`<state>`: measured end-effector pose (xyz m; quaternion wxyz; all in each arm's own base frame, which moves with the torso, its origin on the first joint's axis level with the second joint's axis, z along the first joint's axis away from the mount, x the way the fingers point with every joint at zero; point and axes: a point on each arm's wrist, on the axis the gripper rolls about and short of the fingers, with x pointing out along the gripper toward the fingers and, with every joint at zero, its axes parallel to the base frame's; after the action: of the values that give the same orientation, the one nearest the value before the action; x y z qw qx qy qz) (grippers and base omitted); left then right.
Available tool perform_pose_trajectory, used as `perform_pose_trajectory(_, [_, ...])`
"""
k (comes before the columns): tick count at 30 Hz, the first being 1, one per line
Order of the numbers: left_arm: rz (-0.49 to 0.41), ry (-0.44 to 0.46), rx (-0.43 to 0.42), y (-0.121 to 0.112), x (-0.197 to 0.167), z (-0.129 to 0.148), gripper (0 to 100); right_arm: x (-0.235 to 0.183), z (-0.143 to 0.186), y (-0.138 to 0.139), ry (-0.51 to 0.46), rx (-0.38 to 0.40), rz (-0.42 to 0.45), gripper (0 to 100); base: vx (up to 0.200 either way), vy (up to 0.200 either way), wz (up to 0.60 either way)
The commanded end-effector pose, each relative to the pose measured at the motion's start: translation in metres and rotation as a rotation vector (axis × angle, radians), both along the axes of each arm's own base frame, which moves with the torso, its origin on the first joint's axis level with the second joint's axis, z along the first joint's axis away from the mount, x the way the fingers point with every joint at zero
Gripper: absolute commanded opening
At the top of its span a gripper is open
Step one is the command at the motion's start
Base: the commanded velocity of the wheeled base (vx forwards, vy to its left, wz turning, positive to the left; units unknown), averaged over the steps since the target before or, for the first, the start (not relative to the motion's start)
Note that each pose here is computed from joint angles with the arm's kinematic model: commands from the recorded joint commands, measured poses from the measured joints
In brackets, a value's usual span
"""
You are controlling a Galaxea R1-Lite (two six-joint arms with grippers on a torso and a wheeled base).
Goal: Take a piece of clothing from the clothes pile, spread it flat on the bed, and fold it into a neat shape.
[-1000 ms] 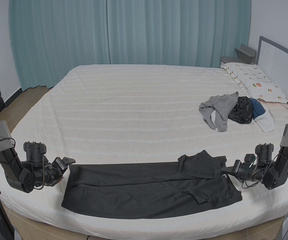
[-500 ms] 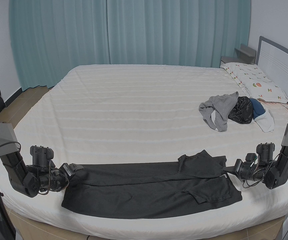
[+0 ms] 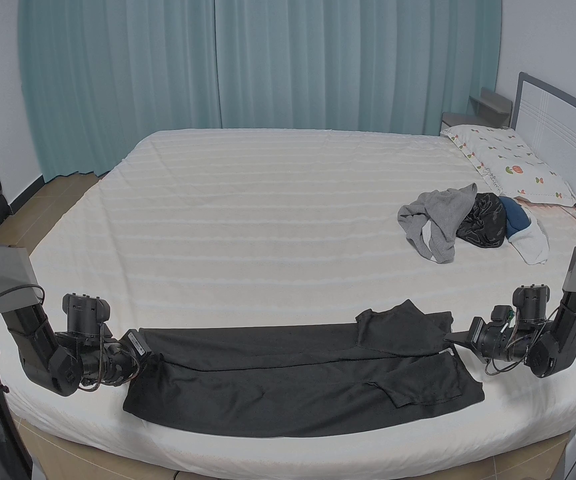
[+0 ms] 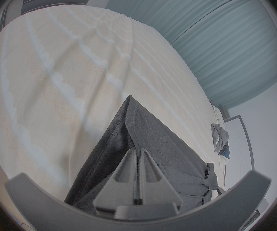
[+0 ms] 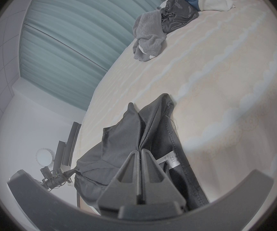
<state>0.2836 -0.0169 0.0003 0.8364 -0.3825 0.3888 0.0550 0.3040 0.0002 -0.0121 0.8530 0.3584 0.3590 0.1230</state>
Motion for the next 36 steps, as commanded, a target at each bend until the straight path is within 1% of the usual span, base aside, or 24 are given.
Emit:
perform_pose_trajectory(1, [0.009,-0.016,0.0,0.002,0.0,0.004,0,0.001,0.002,0.0,-0.01,0.001,-0.001,0,0.0,0.0,0.0])
perform_pose_trajectory(8, [0.021,-0.06,-0.002,0.006,0.0,0.018,0,0.004,0.009,-0.001,-0.043,0.004,-0.007,0,0.0,0.0,0.0])
perform_pose_trajectory(12, [0.019,-0.065,-0.002,0.005,-0.002,0.021,0,0.005,0.011,-0.001,-0.051,0.004,-0.01,0,0.0,0.0,0.0])
perform_pose_trajectory(15, [0.016,-0.041,0.005,0.006,-0.003,0.017,0,0.003,0.011,-0.001,-0.046,0.003,-0.01,0,0.0,0.0,0.0])
perform_pose_trajectory(20, [-0.024,0.006,0.065,0.012,-0.006,0.008,0,0.0,0.009,-0.002,-0.03,-0.004,-0.014,0,0.0,0.0,0.0])
perform_pose_trajectory(27, [-0.038,0.029,0.081,0.013,-0.008,0.006,0,-0.001,0.009,-0.006,-0.029,-0.013,-0.022,0,0.0,0.0,0.0])
perform_pose_trajectory(32, [-0.056,0.047,0.094,0.012,-0.01,0.004,0,-0.009,-0.003,-0.005,0.005,-0.076,0.034,0,0.0,0.0,0.0])
perform_pose_trajectory(36, [-0.058,0.047,0.094,0.012,-0.009,0.003,0,-0.01,-0.007,-0.004,0.015,-0.094,0.055,0,0.0,0.0,0.0])
